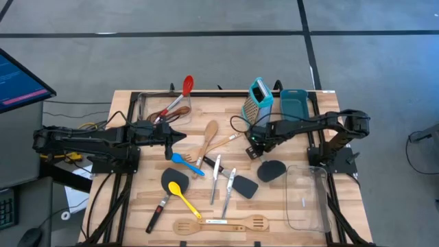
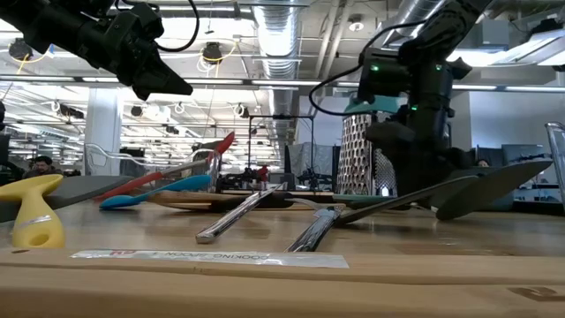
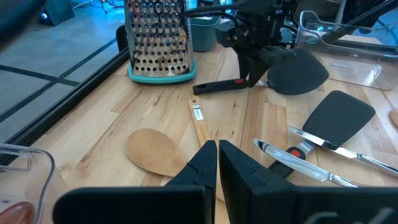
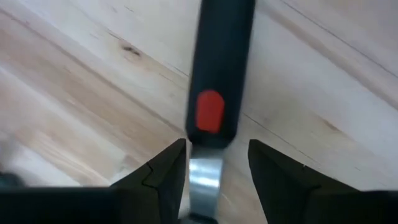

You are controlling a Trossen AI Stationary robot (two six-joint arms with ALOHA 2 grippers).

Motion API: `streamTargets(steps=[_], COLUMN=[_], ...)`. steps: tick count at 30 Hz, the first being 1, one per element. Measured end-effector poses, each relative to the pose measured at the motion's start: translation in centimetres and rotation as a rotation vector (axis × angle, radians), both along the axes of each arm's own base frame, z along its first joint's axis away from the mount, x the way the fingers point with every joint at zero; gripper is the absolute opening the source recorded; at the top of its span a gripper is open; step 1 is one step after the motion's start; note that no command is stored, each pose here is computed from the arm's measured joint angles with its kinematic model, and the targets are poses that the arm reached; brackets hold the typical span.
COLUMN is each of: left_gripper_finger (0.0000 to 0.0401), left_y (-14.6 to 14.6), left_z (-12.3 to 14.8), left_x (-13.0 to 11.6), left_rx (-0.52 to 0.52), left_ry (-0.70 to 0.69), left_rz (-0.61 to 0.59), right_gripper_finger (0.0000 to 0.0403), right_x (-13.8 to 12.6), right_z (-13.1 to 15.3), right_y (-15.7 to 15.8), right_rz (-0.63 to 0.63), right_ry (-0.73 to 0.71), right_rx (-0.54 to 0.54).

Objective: Pick & Place Kitchen Items
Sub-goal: Put the top right black turner spatula into the right transparent bin

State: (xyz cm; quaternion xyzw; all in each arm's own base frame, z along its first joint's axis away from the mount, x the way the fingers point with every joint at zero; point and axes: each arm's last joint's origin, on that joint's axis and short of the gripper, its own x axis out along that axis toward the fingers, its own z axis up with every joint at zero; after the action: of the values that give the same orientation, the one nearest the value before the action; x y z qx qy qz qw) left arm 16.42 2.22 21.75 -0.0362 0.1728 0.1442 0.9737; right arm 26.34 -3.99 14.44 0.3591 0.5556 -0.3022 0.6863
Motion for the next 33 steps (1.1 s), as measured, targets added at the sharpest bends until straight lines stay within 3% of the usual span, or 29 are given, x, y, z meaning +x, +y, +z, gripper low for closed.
streamTargets(steps=[10,21,33], left_gripper_finger=[0.0003,0.0003,0.0003], left_y=[0.0,0.0,0.0], left_z=[0.0,0.0,0.0], left_x=[0.0,0.0,0.0], left_rx=[0.000,0.000,0.000], left_ry=[0.000,0.000,0.000], left_rz=[0.000,0.000,0.000], right_gripper_finger=[0.0188,0.0157,0.0133], right_x=[0.0,1.2,1.3], right_z=[0.5,2.6,2.7], right_y=[0.4,1.3,3.0], right_rz=[0.005,0.015,-0.063], right_ry=[0.042,0.039,0.042], right_rx=[0.001,-0.003,-0.050])
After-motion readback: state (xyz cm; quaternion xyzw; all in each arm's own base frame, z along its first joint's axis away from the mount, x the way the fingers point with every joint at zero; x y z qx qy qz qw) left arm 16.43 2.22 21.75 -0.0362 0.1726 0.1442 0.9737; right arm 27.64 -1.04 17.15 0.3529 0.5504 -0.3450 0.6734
